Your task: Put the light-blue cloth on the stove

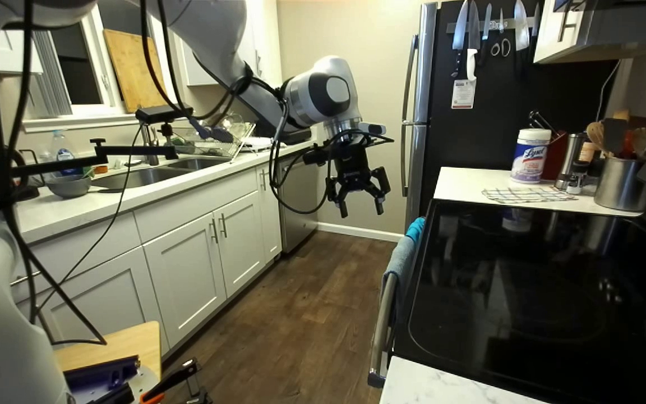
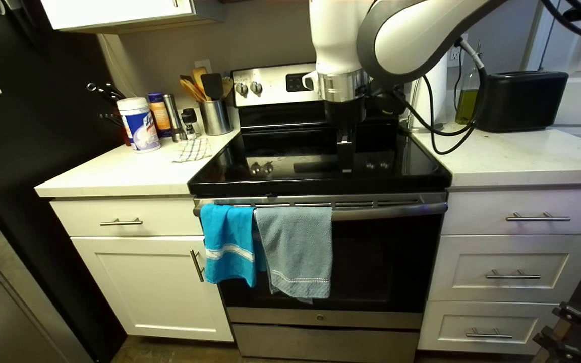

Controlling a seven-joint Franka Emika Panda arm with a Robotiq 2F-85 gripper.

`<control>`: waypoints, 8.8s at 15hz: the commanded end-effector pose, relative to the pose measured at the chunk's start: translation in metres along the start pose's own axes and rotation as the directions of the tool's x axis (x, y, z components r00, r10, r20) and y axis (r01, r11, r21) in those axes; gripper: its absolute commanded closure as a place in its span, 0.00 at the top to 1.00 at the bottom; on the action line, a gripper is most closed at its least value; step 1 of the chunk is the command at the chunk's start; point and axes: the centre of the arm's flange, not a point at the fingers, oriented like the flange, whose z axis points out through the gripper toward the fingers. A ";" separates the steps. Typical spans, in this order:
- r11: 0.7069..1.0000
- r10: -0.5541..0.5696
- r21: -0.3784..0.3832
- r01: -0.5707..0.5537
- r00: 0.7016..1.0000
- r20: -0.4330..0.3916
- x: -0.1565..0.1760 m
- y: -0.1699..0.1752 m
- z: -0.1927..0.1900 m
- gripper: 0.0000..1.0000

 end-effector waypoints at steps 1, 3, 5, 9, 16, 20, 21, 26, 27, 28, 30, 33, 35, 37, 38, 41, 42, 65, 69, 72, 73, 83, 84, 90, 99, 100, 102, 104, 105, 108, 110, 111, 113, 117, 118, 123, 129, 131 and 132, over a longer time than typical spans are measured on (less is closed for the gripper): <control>1.000 0.000 0.000 0.000 1.000 0.000 0.000 0.000 0.000 1.00; 1.000 0.000 -0.001 0.000 1.000 -0.001 0.000 0.001 0.000 1.00; 1.000 0.000 -0.001 0.000 1.000 -0.001 0.000 0.001 0.000 1.00; 1.000 0.000 -0.001 0.000 1.000 -0.001 0.000 0.001 0.000 1.00; 0.999 -0.035 0.011 0.036 0.996 -0.085 0.063 0.016 0.020 1.00; 0.995 -0.095 0.015 0.098 0.986 -0.139 0.100 0.014 0.037 1.00; 0.993 -0.114 0.016 0.118 0.982 -0.149 0.107 0.011 0.043 1.00; 0.981 -0.185 0.030 0.192 0.970 -0.156 0.131 -0.001 0.077 1.00; 0.980 -0.188 0.034 0.195 0.971 -0.150 0.133 -0.002 0.084 1.00; 0.980 -0.190 0.037 0.197 0.971 -0.147 0.134 -0.003 0.091 1.00; 0.978 -0.194 0.045 0.202 0.971 -0.143 0.136 -0.003 0.104 1.00; 0.977 -0.198 0.047 0.206 0.971 -0.137 0.140 -0.006 0.120 1.00; 0.977 -0.196 0.056 0.205 0.972 -0.129 0.142 -0.007 0.129 1.00; 0.978 -0.193 0.062 0.201 0.974 -0.123 0.147 -0.006 0.134 1.00; 0.978 -0.189 0.065 0.198 0.974 -0.122 0.148 -0.006 0.136 1.00; 0.981 -0.174 0.071 0.183 0.977 -0.120 0.150 -0.003 0.145 1.00; 0.981 -0.170 0.071 0.180 0.978 -0.120 0.151 -0.001 0.148 1.00; 0.969 -0.223 0.073 0.234 0.965 -0.139 0.160 0.002 0.150 0.59; 0.971 -0.221 0.066 0.231 0.966 -0.134 0.160 0.006 0.152 0.32; 0.974 -0.209 0.062 0.219 0.969 -0.132 0.159 0.016 0.154 0.14; 0.975 -0.203 0.060 0.212 0.971 -0.129 0.159 0.018 0.153 0.58; 0.973 -0.213 0.066 0.222 0.970 -0.115 0.159 0.015 0.166 0.44; 0.973 -0.213 0.067 0.221 0.971 -0.113 0.159 0.015 0.168 0.38; 0.976 -0.204 0.055 0.211 0.972 -0.116 0.158 0.019 0.164 0.09; 0.982 -0.189 -0.030 0.188 0.950 -0.250 0.136 0.027 0.068 0.09; 0.982 -0.188 -0.038 0.185 0.945 -0.268 0.137 0.031 0.055 0.09; 0.982 -0.186 -0.040 0.183 0.940 -0.287 0.136 0.036 0.035 0.09; 0.982 -0.188 -0.041 0.184 0.936 -0.296 0.136 0.037 0.022 0.61; 0.982 -0.189 -0.042 0.185 0.936 -0.297 0.136 0.037 0.019 0.66; 0.981 -0.191 -0.028 0.191 0.939 -0.285 0.138 0.036 0.023 0.84; 0.981 -0.192 -0.015 0.195 0.945 -0.266 0.142 0.032 0.037 0.97; 0.979 -0.197 -0.008 0.201 0.947 -0.255 0.144 0.029 0.047 0.99; 0.977 -0.204 0.008 0.211 0.953 -0.225 0.149 0.023 0.069 1.00; 0.972 -0.219 0.050 0.230 0.961 -0.167 0.156 0.012 0.111 0.88; 0.971 -0.220 0.056 0.232 0.963 -0.158 0.156 0.009 0.119 0.74; 0.970 -0.223 0.070 0.234 0.965 -0.136 0.157 0.005 0.138 0.39; 0.972 -0.215 0.070 0.224 0.970 -0.115 0.159 0.009 0.140 0.62; 0.972 -0.215 0.072 0.224 0.970 -0.109 0.159 0.009 0.140 0.73; 0.972 -0.215 0.072 0.223 0.971 -0.105 0.159 0.010 0.140 0.81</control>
